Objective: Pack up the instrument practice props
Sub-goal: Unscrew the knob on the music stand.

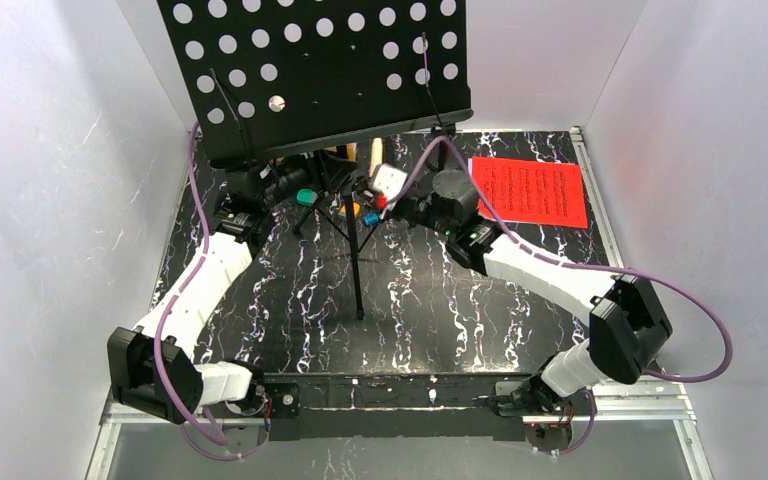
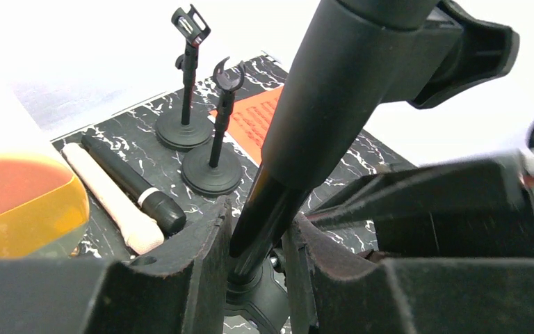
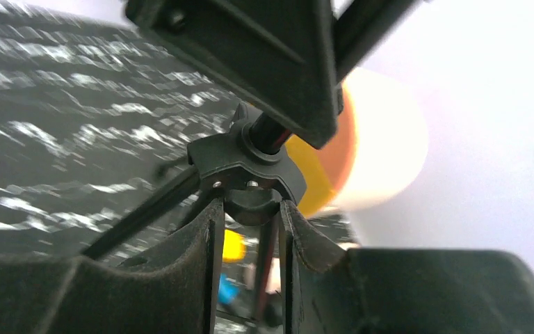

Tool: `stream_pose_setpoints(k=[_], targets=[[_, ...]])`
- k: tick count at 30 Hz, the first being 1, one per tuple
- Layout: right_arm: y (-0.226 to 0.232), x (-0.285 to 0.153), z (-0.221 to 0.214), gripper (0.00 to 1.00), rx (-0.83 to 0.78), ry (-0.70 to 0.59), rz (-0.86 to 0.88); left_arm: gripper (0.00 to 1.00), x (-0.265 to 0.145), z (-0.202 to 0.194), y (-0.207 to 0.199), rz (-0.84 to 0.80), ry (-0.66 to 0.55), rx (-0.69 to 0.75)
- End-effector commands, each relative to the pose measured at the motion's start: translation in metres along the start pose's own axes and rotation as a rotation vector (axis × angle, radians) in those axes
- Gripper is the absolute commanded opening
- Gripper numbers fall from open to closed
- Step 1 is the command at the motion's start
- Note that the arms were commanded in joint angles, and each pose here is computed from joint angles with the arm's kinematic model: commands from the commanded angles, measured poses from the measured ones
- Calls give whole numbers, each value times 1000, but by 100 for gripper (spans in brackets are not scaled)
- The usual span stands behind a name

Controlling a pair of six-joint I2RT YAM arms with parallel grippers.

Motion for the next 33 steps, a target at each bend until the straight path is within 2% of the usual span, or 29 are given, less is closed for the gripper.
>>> stream_pose_setpoints(k=[1,4,6,8,10,12,16,18,21,25,28,33], targets=[[18,6,-23,1,-539,205,-52,0,-3,-27,-3,15,148,-143],[28,5,-34,1,-813,220,-173,0,-3,-28,-3,17,151,-144],[31,2,-37,1,-936,210,-235,0,-3,-27,-3,18,150,-144],[31,-1,-38,1,-998,176,-288,0,-3,-27,-3,17,149,-142],[34,-3,-31,2,-980,137,-314,0,-4,-26,-3,20,148,-140],[38,-2,-23,20,-874,130,-282,0,-4,-27,-3,27,152,-137],[45,-7,-2,45,-553,30,-210,0,-4,-27,-3,26,152,-135],[46,-11,0,55,-403,-12,-172,0,-4,-26,-3,26,152,-135],[48,-15,-2,62,-134,-44,-78,0,-4,-26,-3,23,152,-135],[38,-22,-2,70,197,-90,-60,0,-5,-26,-3,20,150,-133],[33,-23,0,75,401,-130,-54,0,-4,-26,-3,20,151,-132],[24,-19,5,78,644,-170,-30,0,-4,-27,-3,20,154,-133]])
Point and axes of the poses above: each gripper's point midway between its finger pads, its own x axis out along the fingers, its own y axis along the line the jaws close on, z = x × y, the point moved 9 cm from there along -x, back along the fingers, and after that the axes turned 13 degrees about x, right-handed, at the moved point
